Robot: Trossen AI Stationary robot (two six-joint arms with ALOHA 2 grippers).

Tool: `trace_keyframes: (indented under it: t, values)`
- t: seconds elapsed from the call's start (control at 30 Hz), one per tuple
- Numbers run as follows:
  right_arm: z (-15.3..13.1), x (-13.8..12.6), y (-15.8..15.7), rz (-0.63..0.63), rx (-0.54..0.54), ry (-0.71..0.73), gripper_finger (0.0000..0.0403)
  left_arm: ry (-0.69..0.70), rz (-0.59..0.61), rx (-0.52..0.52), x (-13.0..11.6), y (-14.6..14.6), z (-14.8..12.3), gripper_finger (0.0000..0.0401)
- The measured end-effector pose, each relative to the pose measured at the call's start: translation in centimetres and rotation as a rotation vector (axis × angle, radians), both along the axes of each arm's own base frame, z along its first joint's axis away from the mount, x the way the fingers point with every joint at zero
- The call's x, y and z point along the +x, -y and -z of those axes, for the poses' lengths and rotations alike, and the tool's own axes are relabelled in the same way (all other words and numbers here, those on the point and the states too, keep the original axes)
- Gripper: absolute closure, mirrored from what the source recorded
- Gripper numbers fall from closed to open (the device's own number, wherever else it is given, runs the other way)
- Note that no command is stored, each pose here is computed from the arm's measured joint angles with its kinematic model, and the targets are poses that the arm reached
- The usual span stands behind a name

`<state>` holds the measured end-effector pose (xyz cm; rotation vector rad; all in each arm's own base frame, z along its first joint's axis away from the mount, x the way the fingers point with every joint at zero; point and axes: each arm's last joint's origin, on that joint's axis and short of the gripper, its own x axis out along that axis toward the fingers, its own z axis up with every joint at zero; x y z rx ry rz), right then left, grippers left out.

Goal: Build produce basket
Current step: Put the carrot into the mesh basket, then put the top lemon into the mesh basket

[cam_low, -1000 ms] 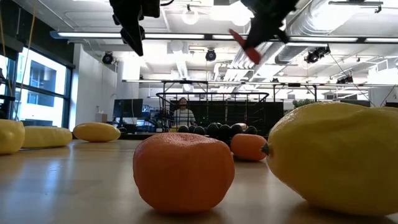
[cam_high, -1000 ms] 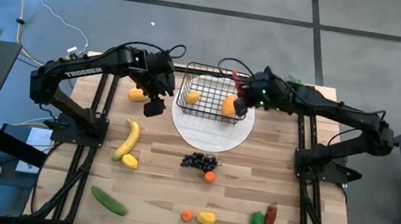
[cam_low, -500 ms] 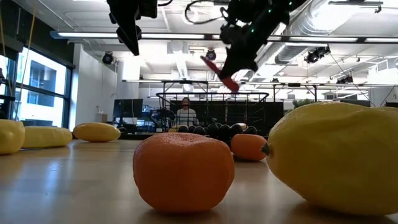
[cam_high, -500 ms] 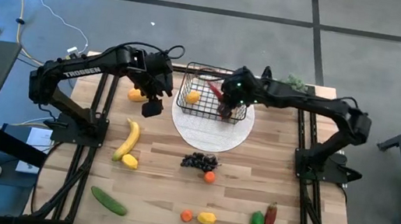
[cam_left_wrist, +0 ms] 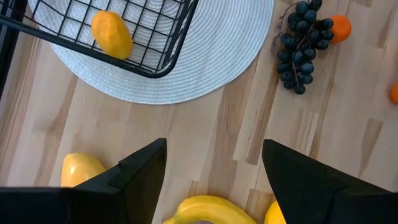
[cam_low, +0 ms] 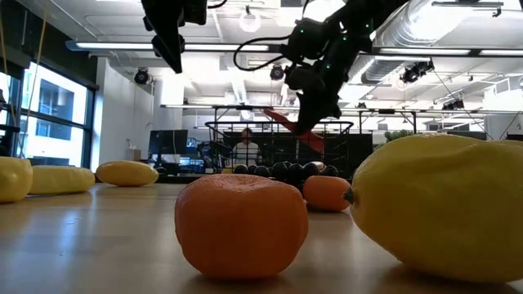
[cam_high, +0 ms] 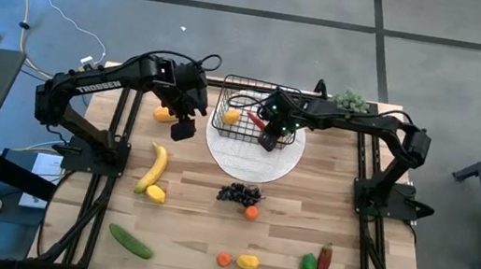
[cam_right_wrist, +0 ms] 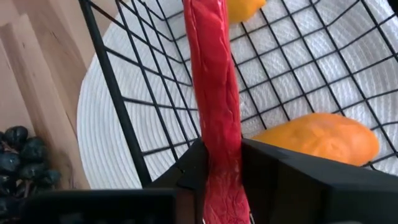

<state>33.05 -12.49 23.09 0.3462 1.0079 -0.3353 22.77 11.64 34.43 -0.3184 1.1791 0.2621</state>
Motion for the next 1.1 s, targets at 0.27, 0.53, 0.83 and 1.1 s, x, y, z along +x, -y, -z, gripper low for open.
trace_keyframes:
  t: [0.27,0.53,0.83,1.1]
  values:
    - [0.0,0.0,0.0,-0.001,0.005,-0.003,0.029,0.0,0.001,0.0,0.0,0.0,0.0,0.0149]
    - [-0.2,0.0,0.0,0.018,0.024,-0.004,0.0221,-0.008,0.01,0.0,-0.1,0.0,0.0,0.0148]
    - [-3.9,0.6,0.3,0.05,0.003,0.021,0.0213,-0.034,-0.017,-0.024,-0.3,0.2,0.1,0.0148]
    - [-6.4,0.6,0.5,0.142,-0.039,0.015,0.0212,-0.179,-0.04,-0.118,-1.4,1.5,0.5,0.0148]
